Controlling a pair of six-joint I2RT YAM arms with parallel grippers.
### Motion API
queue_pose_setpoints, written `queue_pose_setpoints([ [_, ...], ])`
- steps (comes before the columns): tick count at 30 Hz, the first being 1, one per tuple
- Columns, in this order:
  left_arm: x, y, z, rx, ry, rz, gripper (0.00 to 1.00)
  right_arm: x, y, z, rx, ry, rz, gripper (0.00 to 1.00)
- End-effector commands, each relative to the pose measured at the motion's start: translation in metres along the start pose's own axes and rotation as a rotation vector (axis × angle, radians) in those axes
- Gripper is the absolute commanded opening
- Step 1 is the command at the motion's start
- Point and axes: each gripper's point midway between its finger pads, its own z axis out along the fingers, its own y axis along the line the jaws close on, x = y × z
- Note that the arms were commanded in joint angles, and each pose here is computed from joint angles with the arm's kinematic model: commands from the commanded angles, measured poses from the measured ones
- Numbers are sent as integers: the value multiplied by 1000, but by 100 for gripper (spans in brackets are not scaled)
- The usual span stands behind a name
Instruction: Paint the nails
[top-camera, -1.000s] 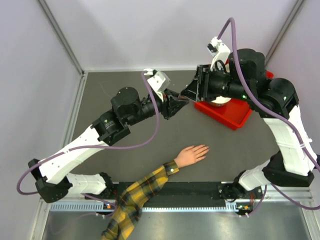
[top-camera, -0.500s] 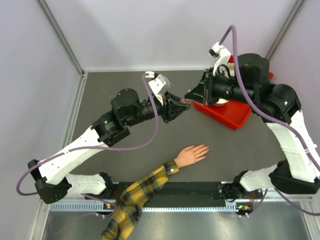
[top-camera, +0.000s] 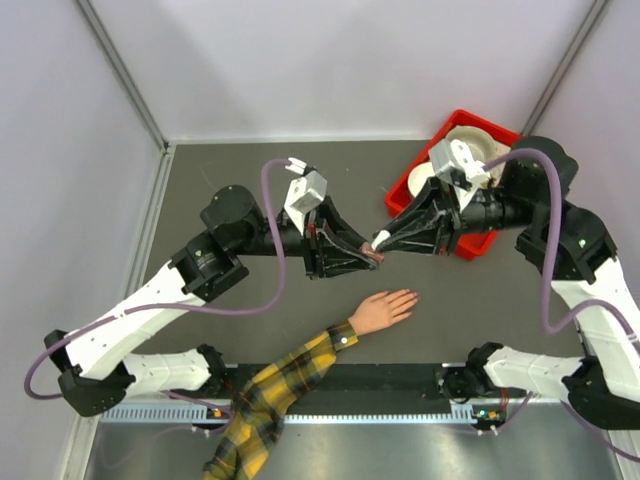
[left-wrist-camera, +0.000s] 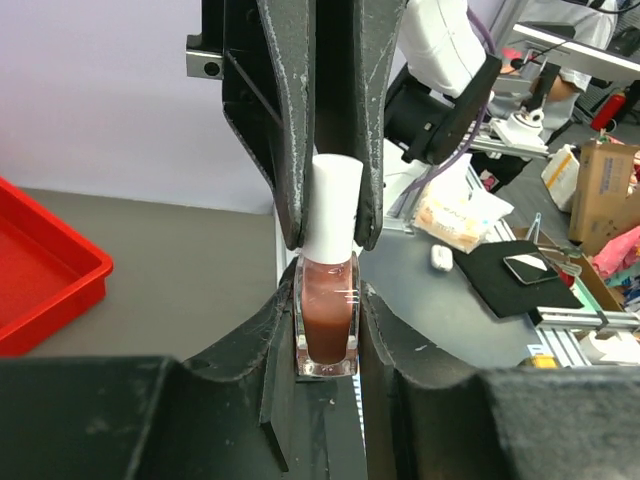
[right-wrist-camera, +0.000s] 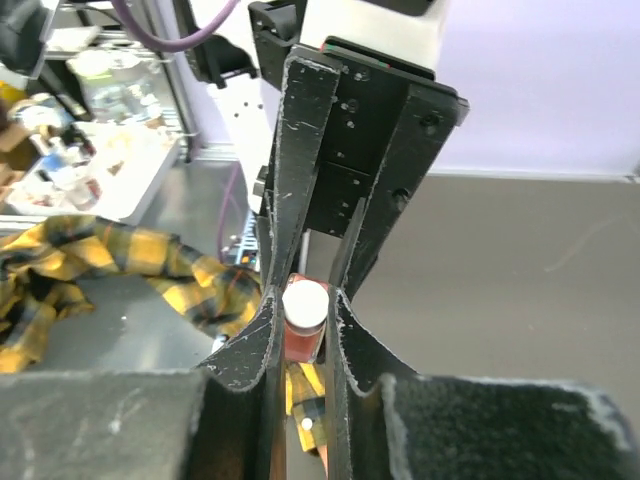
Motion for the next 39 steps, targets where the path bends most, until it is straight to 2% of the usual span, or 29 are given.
queue_pose_setpoints([
  [1,-44,-2,-7,-53,-104,94,0,-11,2,2,-32,-11,9,24],
  [3,-46,17,-9,-153,-105,153,0,-16,-10,-2,84,-24,95,58],
  [4,-50,37,-13,-261,-120,174,0,-18,-29,-7,215,-32,115,63],
  [6,-55,62,-18,-387,-136,237,0,-27,-43,-17,355,-54,214,70],
  [7,-58,71,-20,-431,-148,260,0,-24,-71,-23,510,-54,275,72],
  [8,-62,86,-25,-511,-160,292,0,-16,-76,-27,577,-43,393,72],
  [10,-62,102,-25,-569,-159,315,0,-24,-93,-39,716,-68,469,61],
  [11,-62,110,-27,-604,-153,339,0,-18,-104,-32,756,-49,534,59],
  [13,-61,118,-24,-629,-142,345,0,-25,-113,-44,882,-60,544,58],
  [17,-65,124,-18,-627,-125,394,0,-22,-126,-31,910,-54,604,57],
  [20,-67,124,-18,-629,-127,400,0,-17,-131,-34,959,-36,607,50],
  [23,-69,124,-23,-649,-137,399,0,-12,-132,-35,982,-23,607,49],
  [25,-65,124,-24,-654,-132,392,0,-8,-131,-30,964,-20,613,49],
  [28,-60,125,-24,-649,-125,386,0,-5,-132,-17,917,-22,636,40],
  [32,-58,125,-23,-646,-122,374,0,-10,-128,-5,845,-41,649,22],
  [34,-58,124,-22,-639,-130,356,0,-14,-119,1,780,-53,645,18],
  [35,-58,118,-20,-611,-125,352,0,-13,-119,6,751,-48,620,9],
  [37,-59,108,-20,-578,-139,305,0,-14,-110,7,683,-30,541,0],
  [38,-53,100,-17,-524,-135,294,0,-9,-104,3,663,-21,509,0],
  [39,-60,85,-21,-484,-160,298,0,-18,-91,5,567,-44,453,0],
])
